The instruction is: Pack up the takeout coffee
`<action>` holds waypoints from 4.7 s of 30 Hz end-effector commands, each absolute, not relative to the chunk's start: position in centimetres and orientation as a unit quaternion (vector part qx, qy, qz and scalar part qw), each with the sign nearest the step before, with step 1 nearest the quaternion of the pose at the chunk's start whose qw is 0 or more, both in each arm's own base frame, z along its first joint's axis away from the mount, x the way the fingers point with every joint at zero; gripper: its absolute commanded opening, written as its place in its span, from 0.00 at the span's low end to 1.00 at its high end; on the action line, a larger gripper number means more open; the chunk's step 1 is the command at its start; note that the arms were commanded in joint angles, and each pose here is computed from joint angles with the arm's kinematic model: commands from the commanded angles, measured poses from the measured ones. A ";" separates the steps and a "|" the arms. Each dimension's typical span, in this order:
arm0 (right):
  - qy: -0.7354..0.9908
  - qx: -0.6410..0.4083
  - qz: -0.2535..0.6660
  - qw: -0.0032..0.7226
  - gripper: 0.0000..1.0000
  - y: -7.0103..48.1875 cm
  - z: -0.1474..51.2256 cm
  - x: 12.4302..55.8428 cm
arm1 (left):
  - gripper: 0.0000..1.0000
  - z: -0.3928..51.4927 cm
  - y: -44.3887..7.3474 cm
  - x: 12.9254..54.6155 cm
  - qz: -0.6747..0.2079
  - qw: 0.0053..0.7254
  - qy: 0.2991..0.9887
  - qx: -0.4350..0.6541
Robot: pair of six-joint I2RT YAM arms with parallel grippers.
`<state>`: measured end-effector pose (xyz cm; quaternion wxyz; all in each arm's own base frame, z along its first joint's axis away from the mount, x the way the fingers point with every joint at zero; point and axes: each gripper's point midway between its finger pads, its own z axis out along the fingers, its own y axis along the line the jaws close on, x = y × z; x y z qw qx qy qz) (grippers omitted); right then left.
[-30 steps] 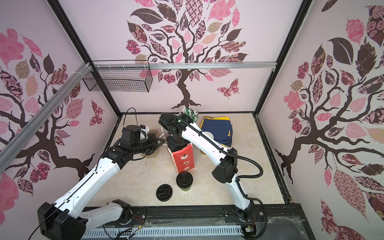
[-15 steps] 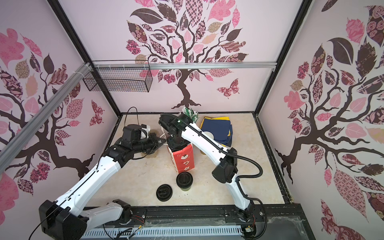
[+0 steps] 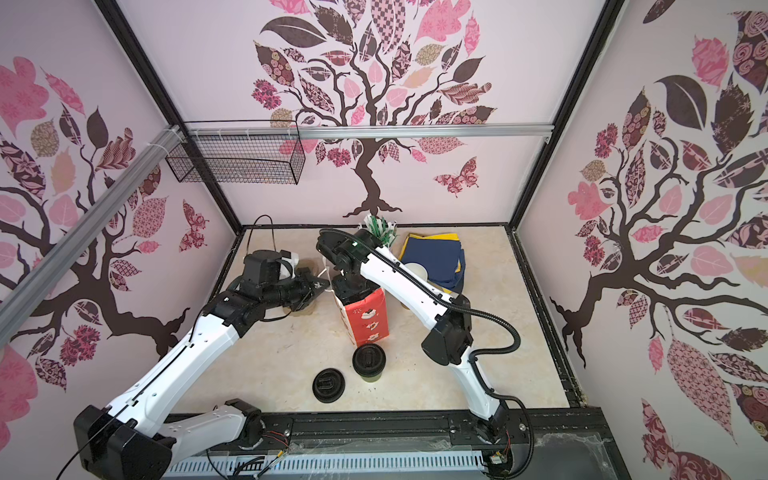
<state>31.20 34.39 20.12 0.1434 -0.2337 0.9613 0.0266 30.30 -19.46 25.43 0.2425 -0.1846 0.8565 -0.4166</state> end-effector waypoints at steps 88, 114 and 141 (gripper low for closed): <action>0.969 -0.200 0.009 0.144 0.66 33.2 19.2 33.2 | 0.00 27.3 -19.6 30.6 -0.414 0.259 0.858 -0.157; 0.971 -0.194 0.027 0.137 0.65 32.7 20.9 32.1 | 0.00 27.1 -19.2 30.7 -0.413 0.260 0.858 -0.157; 0.970 -0.194 0.019 0.144 0.64 32.8 20.5 32.6 | 0.00 26.9 -19.1 30.7 -0.415 0.258 0.858 -0.157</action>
